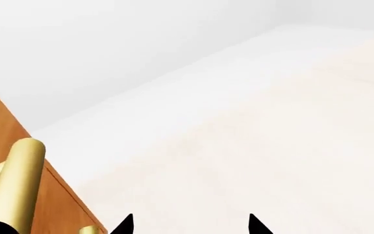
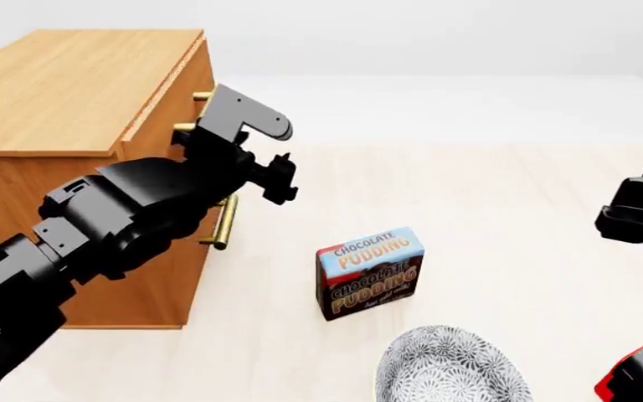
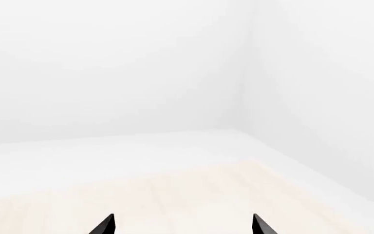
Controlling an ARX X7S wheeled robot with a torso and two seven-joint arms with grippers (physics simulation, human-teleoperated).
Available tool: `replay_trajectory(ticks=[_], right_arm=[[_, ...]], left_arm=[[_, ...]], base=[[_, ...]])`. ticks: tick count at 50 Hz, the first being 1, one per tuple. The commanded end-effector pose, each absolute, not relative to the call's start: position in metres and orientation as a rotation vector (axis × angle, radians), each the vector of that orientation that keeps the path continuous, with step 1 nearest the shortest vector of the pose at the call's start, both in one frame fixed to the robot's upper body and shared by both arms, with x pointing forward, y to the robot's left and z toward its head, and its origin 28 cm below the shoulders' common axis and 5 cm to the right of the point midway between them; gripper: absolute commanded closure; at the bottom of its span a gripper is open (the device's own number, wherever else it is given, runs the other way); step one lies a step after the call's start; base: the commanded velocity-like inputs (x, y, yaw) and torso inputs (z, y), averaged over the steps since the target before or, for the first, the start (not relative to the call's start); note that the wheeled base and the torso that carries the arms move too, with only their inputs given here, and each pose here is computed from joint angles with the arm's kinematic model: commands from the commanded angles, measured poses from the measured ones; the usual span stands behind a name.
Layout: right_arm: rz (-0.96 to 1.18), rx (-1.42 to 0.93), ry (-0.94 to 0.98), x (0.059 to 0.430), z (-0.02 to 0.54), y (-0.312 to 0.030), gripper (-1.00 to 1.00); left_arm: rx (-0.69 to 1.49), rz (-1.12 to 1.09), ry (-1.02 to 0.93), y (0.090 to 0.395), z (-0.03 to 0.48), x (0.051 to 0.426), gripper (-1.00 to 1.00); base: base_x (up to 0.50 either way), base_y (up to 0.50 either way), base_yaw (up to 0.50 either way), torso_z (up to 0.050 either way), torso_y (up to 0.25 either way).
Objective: Put the butter at the front in the top drawer of the cabinet and close it.
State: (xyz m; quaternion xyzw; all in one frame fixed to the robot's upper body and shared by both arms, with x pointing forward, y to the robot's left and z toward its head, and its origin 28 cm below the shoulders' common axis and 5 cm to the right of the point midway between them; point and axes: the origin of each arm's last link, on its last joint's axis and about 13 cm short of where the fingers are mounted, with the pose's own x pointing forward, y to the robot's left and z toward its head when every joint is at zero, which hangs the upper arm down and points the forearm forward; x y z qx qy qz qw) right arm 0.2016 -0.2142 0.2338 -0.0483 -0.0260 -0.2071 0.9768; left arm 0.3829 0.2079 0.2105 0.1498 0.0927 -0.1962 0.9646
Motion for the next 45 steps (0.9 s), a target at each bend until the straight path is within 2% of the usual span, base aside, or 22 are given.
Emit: replay_trajectory(ticks=[1,21,45], right_arm=[[-0.408,-0.092,-0.056,0.204,0.233,-0.212,-1.00],[-0.384,-0.076,-0.056,0.210,0.227,-0.210,-1.00],[-0.379,-0.035,-0.047,0.211,0.215,-0.213,-1.00]], left_arm=[[0.286,0.054,0.256,0.290,0.211,0.392,-1.00],[0.232,0.283,0.215,0.326,0.217,0.374,-1.00],[0.280,-0.047,0.184,0.292,0.197,0.285,-1.00]], base=[[0.01,0.00,0.00,0.000,0.000],[0.00,0.00,0.00,0.000,0.004],[0.00,0.00,0.00,0.000,0.005]])
